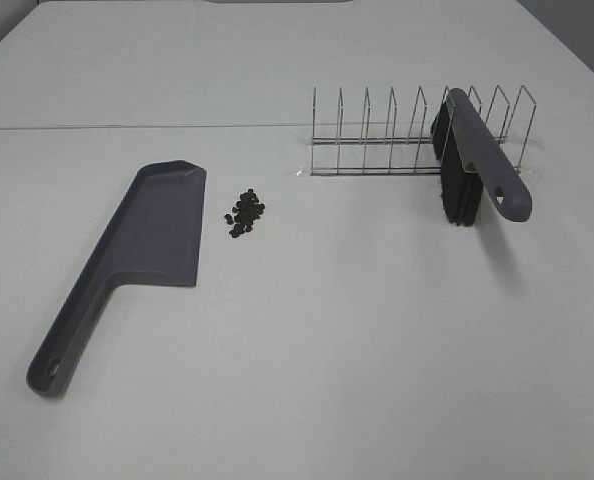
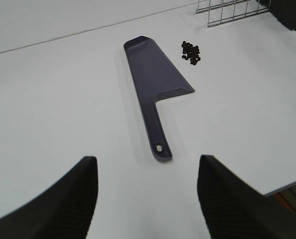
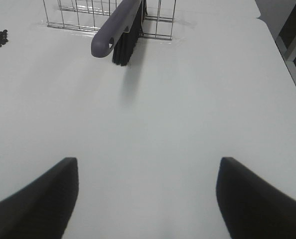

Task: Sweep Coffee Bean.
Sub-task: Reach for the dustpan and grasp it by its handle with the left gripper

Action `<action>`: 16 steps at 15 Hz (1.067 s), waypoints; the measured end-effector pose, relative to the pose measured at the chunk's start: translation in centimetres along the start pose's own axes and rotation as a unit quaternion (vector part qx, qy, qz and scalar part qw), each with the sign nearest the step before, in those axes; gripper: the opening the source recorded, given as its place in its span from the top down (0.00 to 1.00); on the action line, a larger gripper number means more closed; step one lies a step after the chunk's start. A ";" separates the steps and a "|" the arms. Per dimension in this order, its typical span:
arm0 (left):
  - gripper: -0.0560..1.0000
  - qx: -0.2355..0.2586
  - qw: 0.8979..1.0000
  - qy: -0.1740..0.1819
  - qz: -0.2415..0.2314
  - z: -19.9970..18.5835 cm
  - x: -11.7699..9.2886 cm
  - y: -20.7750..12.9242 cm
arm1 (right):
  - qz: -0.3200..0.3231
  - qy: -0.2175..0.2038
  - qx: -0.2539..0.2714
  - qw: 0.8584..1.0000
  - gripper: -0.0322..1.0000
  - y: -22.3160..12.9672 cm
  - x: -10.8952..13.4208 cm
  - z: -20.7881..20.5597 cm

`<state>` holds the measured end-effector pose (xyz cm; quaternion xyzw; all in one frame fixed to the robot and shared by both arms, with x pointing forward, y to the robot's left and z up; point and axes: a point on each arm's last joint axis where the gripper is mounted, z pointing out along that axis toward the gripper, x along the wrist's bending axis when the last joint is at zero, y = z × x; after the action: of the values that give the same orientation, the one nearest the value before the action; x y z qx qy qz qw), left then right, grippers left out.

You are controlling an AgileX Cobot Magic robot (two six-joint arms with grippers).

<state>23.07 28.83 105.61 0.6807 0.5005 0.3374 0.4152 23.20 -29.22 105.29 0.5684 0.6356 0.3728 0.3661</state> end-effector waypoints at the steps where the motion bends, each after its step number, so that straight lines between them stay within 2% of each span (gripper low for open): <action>1: 0.40 0.000 1.000 0.000 0.000 0.0 0.0 0.0 | 0.000 0.000 0.000 1.000 0.26 0.0 0.0 0.0; 16: 0.40 0.000 1.000 0.000 0.000 0.0 0.0 0.0 | 0.000 0.000 0.000 1.000 0.26 0.0 0.0 0.0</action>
<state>23.07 28.83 105.61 0.6807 0.5005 0.3374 0.4152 23.20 -29.22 105.29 0.5684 0.6356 0.3728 0.3661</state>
